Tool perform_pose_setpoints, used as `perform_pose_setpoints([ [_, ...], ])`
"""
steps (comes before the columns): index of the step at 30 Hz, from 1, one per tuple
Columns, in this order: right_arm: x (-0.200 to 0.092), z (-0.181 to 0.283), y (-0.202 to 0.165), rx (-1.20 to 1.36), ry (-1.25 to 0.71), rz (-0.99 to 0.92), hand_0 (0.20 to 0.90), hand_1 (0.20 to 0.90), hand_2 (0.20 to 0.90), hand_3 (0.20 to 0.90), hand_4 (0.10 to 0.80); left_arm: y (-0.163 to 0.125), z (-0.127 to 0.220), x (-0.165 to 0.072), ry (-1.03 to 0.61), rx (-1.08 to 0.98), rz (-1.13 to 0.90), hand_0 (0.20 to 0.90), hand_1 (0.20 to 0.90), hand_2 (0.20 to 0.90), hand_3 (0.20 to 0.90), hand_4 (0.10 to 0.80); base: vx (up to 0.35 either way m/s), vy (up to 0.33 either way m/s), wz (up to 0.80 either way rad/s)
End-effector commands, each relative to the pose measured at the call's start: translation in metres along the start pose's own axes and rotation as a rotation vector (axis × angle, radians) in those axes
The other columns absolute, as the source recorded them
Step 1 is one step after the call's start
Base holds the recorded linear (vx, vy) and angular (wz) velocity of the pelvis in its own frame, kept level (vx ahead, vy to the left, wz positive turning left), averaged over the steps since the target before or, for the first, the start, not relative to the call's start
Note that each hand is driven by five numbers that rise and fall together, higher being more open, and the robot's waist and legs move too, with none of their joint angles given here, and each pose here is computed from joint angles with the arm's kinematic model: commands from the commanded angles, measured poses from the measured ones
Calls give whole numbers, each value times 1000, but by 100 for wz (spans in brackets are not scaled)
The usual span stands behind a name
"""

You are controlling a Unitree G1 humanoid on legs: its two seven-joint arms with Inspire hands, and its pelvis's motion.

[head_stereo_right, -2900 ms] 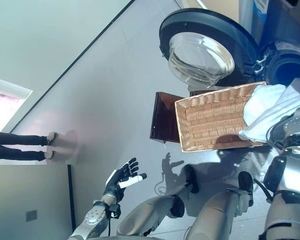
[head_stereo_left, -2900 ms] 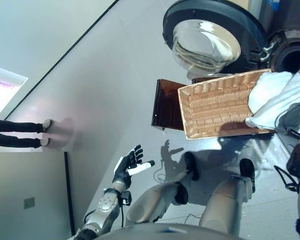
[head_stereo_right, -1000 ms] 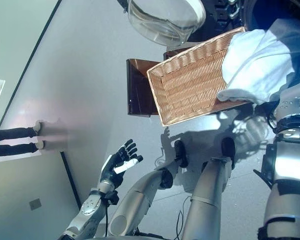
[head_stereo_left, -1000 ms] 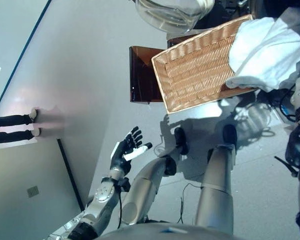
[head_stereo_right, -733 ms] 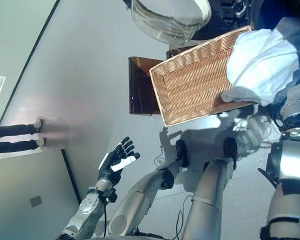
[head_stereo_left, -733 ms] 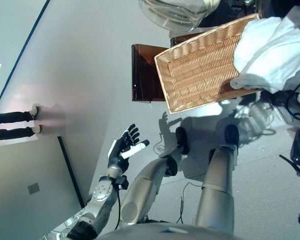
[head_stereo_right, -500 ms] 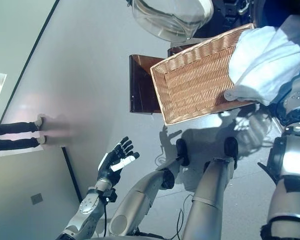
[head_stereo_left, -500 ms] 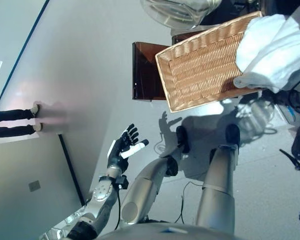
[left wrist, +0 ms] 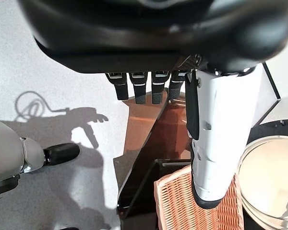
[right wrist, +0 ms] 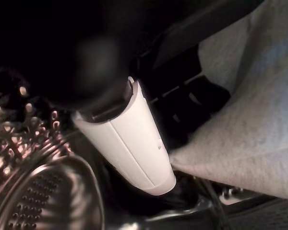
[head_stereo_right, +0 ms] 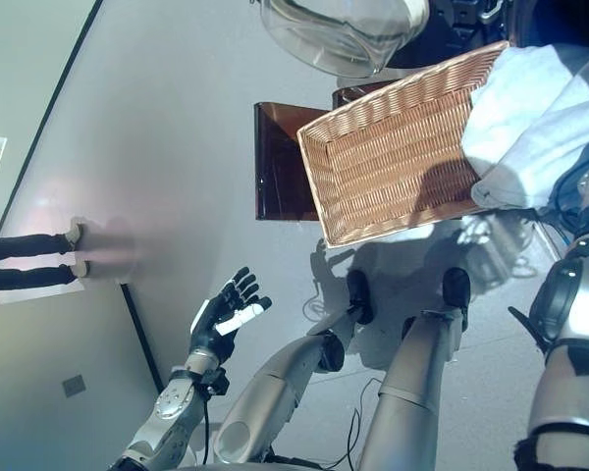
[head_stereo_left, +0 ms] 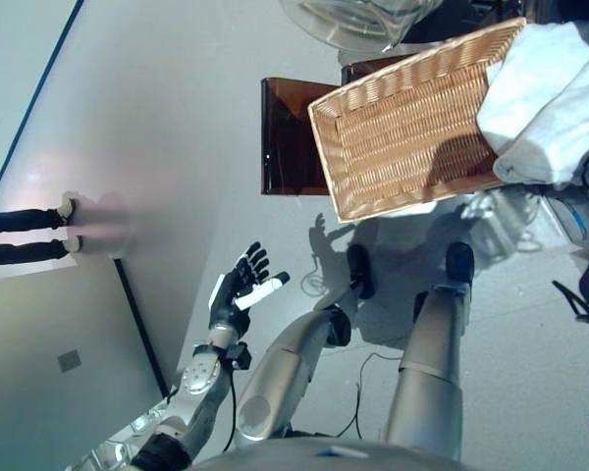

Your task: Pick up the clothes and place them into the washing machine

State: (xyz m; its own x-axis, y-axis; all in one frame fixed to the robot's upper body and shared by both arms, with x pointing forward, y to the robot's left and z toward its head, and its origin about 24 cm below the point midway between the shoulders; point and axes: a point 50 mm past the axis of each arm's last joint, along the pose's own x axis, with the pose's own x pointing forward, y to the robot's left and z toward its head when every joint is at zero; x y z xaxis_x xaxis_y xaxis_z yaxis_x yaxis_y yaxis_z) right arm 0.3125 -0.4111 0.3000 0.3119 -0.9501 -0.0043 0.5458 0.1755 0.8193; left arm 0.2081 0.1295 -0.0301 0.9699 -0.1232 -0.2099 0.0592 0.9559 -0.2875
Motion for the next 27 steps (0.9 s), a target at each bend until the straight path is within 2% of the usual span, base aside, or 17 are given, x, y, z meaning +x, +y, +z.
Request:
perform_pose_setpoints([
  [1, -12, 122, 49, 160, -402, 238, 900, 900, 900, 900, 800, 11, 27, -2, -142, -5, 31, 900, 900, 900, 900, 800, -33, 7, -1],
  [16, -9, 41, 32, -124, -237, 300, 900, 900, 900, 900, 800, 13, 29, -3, -143, 4, 8, 900, 900, 900, 900, 800, -22, 25, -2],
  [18, -17, 18, 31, -272, -240, 335, 900, 900, 900, 900, 800, 14, 30, -3, -146, 2, 14, 900, 900, 900, 900, 800, -29, 45, -9],
  [20, -22, 8, 29, -294, -237, 351, 900, 900, 900, 900, 800, 14, 30, -3, -147, -2, 17, 900, 900, 900, 900, 800, -19, 46, -12],
  [21, -30, -8, 26, -403, -268, 383, 900, 900, 900, 900, 800, 15, 32, -3, -159, -2, 21, 900, 900, 900, 900, 800, -22, 58, -10],
  [27, -53, -47, 8, -539, -277, 459, 900, 900, 900, 900, 800, 21, 35, -5, -175, 11, 46, 900, 900, 900, 900, 800, -10, 40, -4],
])
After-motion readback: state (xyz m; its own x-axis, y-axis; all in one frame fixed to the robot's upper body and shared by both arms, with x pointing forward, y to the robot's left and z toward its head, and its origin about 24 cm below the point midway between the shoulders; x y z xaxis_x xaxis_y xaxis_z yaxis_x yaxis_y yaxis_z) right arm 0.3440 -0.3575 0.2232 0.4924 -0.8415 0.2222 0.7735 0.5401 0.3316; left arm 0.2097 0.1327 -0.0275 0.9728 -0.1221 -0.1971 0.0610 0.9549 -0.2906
